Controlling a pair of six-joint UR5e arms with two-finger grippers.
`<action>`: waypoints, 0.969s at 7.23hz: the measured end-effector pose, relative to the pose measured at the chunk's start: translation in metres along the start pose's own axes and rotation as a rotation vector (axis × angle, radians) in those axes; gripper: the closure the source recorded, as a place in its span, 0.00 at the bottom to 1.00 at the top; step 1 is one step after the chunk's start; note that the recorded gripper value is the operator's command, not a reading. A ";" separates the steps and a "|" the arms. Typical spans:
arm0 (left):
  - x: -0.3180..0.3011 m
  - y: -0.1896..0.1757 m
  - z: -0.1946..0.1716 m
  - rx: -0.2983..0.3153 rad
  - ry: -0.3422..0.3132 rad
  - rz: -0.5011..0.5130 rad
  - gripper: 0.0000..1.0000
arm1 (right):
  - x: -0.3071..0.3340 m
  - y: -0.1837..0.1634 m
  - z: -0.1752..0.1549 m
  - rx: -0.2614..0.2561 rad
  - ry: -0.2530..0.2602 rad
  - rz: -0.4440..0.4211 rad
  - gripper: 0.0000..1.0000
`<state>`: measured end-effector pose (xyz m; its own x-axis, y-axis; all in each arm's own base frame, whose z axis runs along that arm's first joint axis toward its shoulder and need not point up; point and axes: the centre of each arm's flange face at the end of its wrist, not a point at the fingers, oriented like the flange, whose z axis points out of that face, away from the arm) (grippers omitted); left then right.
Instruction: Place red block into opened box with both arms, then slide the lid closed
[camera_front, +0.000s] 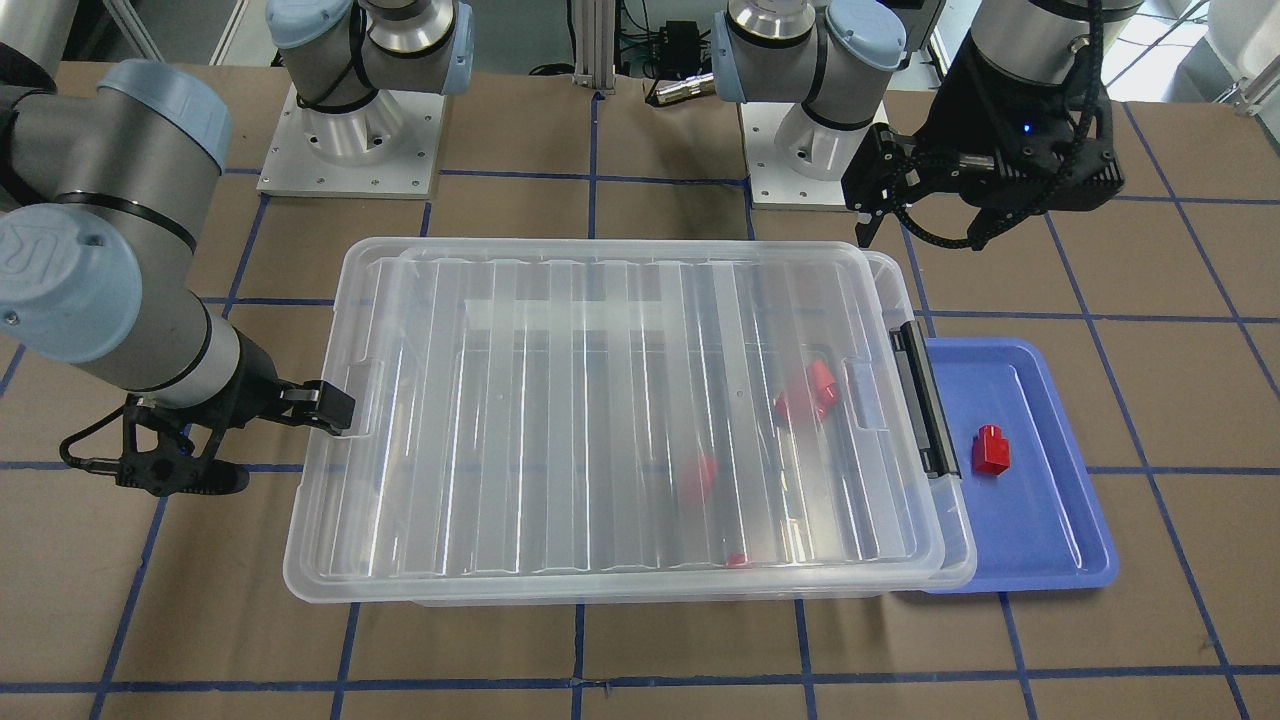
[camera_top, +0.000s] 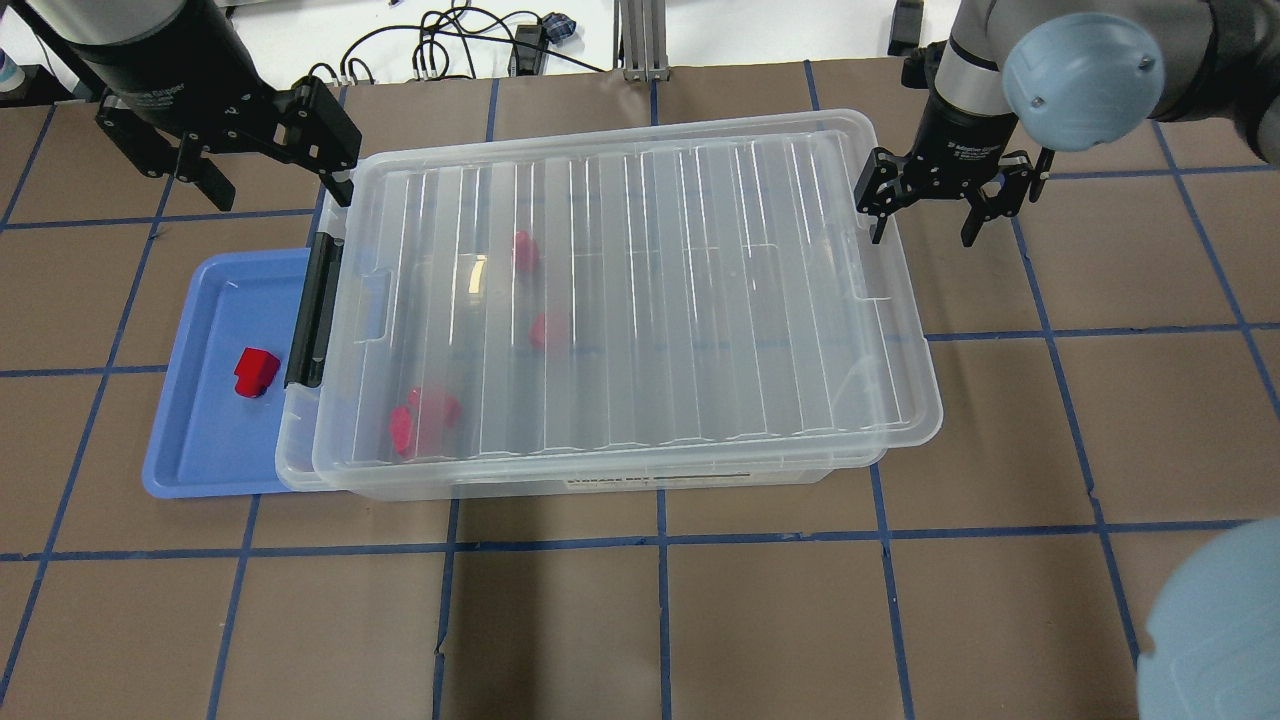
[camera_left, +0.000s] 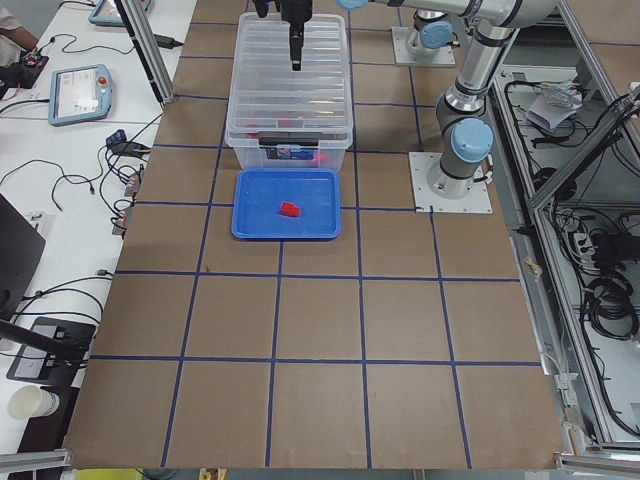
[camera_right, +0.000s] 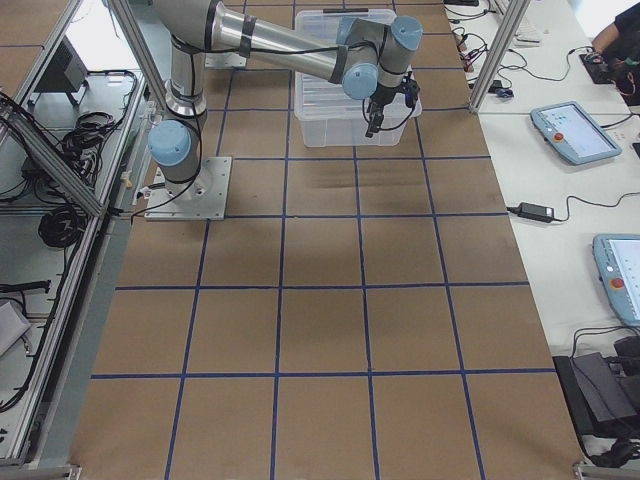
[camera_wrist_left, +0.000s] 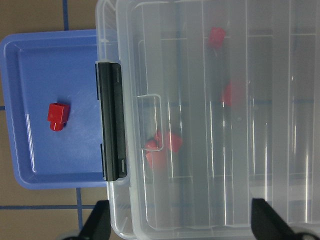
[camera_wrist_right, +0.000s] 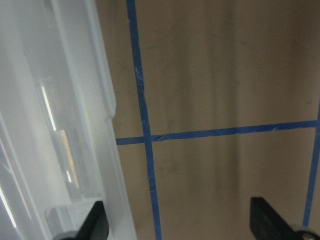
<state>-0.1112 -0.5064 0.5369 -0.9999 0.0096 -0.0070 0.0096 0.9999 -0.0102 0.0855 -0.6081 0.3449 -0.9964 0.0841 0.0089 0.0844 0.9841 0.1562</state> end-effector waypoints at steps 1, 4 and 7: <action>0.000 -0.001 0.002 -0.003 0.001 0.000 0.00 | 0.015 -0.004 -0.002 0.009 0.020 0.002 0.00; -0.001 -0.002 0.001 0.001 0.000 0.000 0.00 | 0.067 -0.012 -0.009 0.024 0.045 -0.021 0.00; 0.000 -0.003 0.003 -0.003 0.003 -0.001 0.00 | 0.105 -0.015 -0.014 0.038 0.050 -0.039 0.00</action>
<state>-0.1112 -0.5094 0.5335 -0.9999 0.0091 -0.0045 0.0091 0.9999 -0.0072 -0.0209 -0.6162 0.3573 -0.9978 0.0390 0.0531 0.0451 0.9918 0.1197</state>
